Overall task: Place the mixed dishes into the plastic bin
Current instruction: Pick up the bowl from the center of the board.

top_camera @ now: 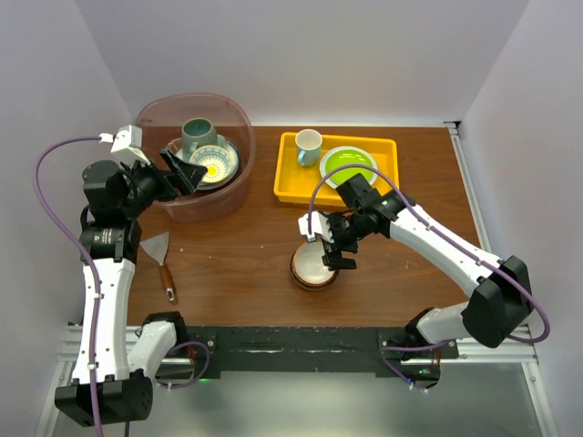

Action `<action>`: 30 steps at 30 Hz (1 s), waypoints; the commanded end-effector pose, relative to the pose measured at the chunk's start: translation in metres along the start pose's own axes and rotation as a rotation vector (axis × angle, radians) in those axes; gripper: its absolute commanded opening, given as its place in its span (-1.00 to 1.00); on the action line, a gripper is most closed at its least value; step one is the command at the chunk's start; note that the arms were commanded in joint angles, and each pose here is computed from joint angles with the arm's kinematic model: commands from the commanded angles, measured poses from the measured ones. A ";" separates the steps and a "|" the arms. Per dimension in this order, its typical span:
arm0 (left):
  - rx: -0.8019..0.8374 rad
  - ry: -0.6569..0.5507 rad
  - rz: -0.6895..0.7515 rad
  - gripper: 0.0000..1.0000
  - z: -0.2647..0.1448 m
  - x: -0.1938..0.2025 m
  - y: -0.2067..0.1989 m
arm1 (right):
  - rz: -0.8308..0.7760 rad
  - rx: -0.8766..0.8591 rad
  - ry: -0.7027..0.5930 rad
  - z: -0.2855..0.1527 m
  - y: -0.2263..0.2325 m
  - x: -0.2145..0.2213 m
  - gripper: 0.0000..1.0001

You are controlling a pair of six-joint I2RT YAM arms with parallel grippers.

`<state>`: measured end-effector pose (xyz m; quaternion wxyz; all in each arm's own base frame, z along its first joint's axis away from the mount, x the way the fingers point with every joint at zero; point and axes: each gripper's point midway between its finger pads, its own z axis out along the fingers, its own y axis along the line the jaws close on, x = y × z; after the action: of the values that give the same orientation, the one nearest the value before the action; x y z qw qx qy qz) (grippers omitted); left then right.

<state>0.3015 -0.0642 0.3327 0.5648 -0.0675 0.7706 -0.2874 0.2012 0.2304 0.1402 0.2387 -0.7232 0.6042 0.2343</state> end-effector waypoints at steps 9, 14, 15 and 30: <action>0.029 -0.004 0.016 1.00 -0.003 -0.001 -0.007 | -0.016 0.009 0.018 0.004 -0.004 0.004 0.80; 0.034 -0.001 0.016 1.00 -0.003 0.001 -0.008 | -0.011 0.008 0.014 0.006 -0.006 0.003 0.81; 0.031 -0.001 0.015 1.00 -0.003 0.001 -0.007 | -0.009 0.004 0.014 0.006 -0.005 0.003 0.81; 0.034 -0.001 0.019 1.00 -0.004 0.001 -0.008 | 0.000 0.006 0.014 0.008 -0.006 0.004 0.82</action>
<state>0.3002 -0.0650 0.3310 0.5634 -0.0663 0.7712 -0.2889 0.2058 0.2293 0.1339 0.2328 -0.7237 0.6094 0.2252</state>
